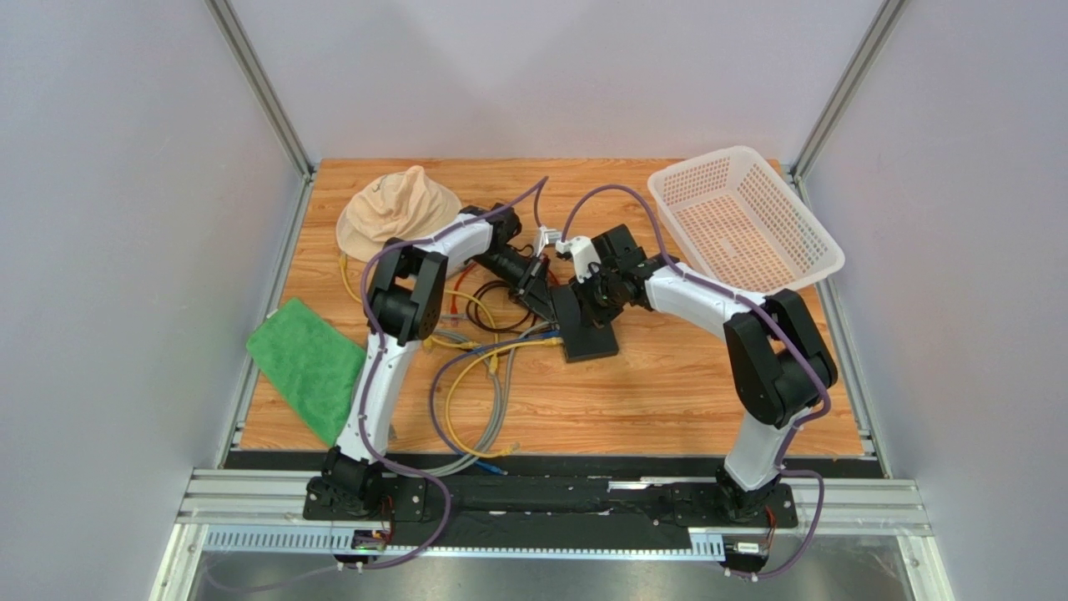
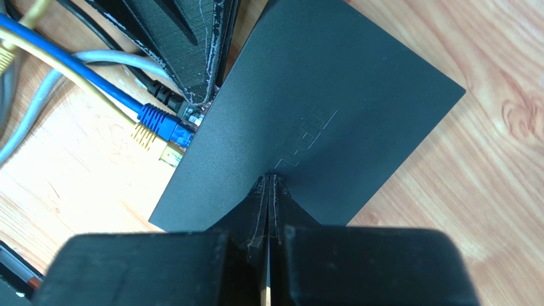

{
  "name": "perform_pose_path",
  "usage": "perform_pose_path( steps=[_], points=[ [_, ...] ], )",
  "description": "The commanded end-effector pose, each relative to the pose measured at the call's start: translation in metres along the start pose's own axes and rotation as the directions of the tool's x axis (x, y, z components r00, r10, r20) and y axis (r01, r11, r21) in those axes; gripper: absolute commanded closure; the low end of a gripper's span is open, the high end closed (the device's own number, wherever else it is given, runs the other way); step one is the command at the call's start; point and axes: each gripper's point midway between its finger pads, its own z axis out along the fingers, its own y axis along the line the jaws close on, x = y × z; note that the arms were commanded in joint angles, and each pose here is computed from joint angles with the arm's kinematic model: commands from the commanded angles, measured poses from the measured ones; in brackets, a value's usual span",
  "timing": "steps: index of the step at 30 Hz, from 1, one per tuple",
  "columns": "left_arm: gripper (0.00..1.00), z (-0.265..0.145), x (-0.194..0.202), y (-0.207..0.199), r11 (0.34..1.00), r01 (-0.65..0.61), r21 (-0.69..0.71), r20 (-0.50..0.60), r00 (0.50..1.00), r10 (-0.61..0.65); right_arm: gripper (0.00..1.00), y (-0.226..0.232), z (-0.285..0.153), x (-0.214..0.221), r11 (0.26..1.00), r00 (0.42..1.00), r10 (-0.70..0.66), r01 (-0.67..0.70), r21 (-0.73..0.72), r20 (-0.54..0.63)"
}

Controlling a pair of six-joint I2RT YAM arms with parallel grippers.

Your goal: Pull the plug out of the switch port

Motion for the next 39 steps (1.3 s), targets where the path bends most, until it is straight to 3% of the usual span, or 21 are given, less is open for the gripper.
perform_pose_path(
  steps=[1,7,10,14,17,22,26,34,37,39],
  points=[
    [1.0,-0.026,-0.004,-0.001,0.996,-0.079,-0.043,0.01,0.997,0.08,1.0,-0.004,0.011,0.032,1.0,0.992,0.013,-0.011,0.01,-0.122],
    [1.0,0.0,0.04,-0.005,0.999,0.014,0.036,-0.073,0.997,-0.011,1.0,-0.004,0.012,0.033,1.0,0.992,0.011,-0.011,0.008,-0.123],
    [1.0,-0.01,0.028,-0.002,1.0,-0.012,0.017,-0.038,0.999,0.013,1.0,-0.004,0.012,0.035,1.0,0.992,0.013,-0.011,0.009,-0.128],
    [1.0,-0.028,0.011,0.002,0.997,0.066,0.038,0.042,0.997,-0.067,1.0,-0.003,0.015,0.036,1.0,0.99,0.017,-0.017,-0.001,-0.138],
    [1.0,-0.028,0.019,0.011,0.998,0.039,-0.04,0.014,0.999,-0.038,1.0,-0.001,0.017,0.036,1.0,0.99,0.017,-0.019,-0.015,-0.142],
    [1.0,-0.02,0.04,0.003,0.998,0.034,-0.049,-0.061,0.997,-0.037,1.0,-0.001,0.017,0.036,1.0,0.99,0.011,-0.013,-0.013,-0.143],
    [1.0,-0.042,0.011,0.006,0.996,0.015,-0.092,0.01,1.0,-0.014,1.0,0.0,0.016,0.038,1.0,0.99,0.011,-0.013,-0.013,-0.143],
    [1.0,-0.082,-0.004,-0.002,0.979,-0.071,-0.19,0.025,0.997,0.077,1.0,0.0,0.013,0.037,1.0,0.991,0.009,-0.01,-0.009,-0.133],
    [1.0,-0.116,-0.022,-0.013,0.946,-0.144,-0.292,0.072,0.982,0.172,1.0,0.0,0.013,0.037,1.0,0.991,0.006,-0.008,-0.008,-0.131],
    [1.0,-0.143,-0.03,-0.014,0.879,-0.21,-0.428,0.045,0.966,0.253,1.0,0.0,0.013,0.036,1.0,0.992,0.006,-0.007,-0.008,-0.129]
  ],
)
